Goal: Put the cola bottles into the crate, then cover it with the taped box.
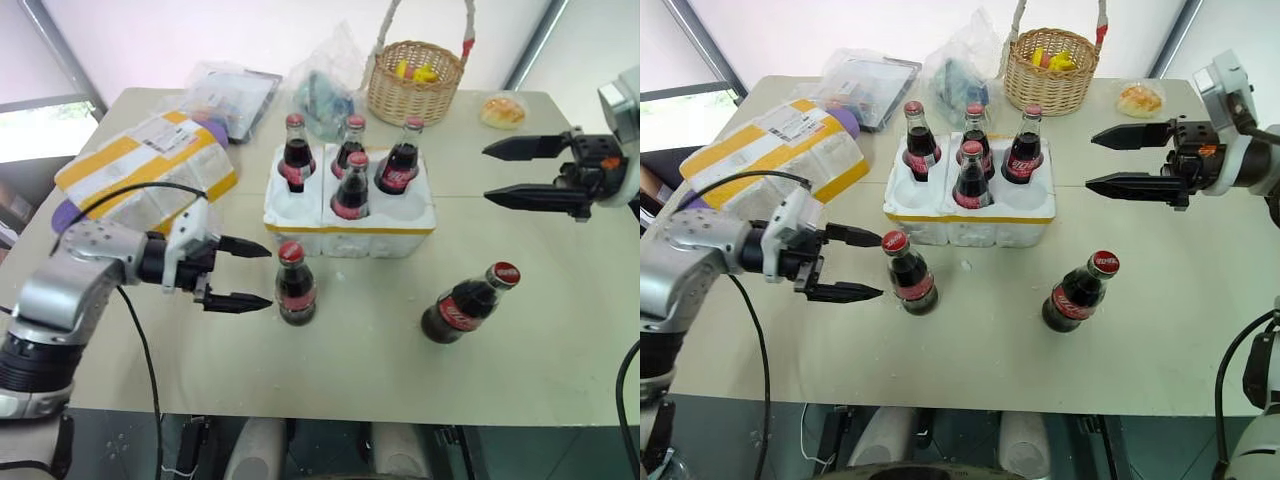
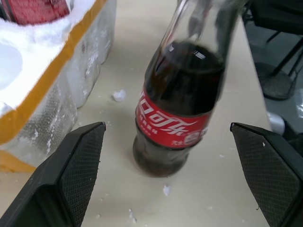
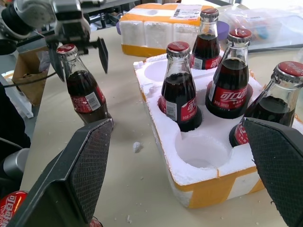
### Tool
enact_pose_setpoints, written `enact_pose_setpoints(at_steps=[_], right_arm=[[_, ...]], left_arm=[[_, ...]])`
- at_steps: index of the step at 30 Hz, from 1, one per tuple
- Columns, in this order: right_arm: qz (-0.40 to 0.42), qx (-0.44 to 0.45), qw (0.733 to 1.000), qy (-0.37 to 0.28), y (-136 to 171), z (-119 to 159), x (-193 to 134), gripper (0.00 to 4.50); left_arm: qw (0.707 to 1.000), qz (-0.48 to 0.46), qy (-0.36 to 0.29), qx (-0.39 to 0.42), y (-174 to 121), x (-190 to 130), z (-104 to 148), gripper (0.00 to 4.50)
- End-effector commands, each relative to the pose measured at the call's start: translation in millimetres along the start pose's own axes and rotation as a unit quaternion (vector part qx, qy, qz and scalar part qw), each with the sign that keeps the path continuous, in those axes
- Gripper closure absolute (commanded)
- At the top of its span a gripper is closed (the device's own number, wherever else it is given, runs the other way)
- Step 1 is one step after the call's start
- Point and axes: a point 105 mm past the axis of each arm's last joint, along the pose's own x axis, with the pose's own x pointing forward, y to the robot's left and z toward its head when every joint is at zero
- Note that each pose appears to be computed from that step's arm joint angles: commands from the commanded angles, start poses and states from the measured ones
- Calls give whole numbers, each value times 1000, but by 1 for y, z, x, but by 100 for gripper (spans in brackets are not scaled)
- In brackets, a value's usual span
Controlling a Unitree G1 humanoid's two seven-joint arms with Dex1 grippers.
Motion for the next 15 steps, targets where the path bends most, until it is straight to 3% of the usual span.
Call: enact_pose_setpoints(at_steps=[1,15], right_arm=[[-4,-25,1000,-10,2,16,-5,0],[-9,-20,1000,-17,3,14,-1,0]], left_arm=[[1000,-1,-5,19,-1,5,5,8],[996,-85,-7,-2,-9,47,7,8]])
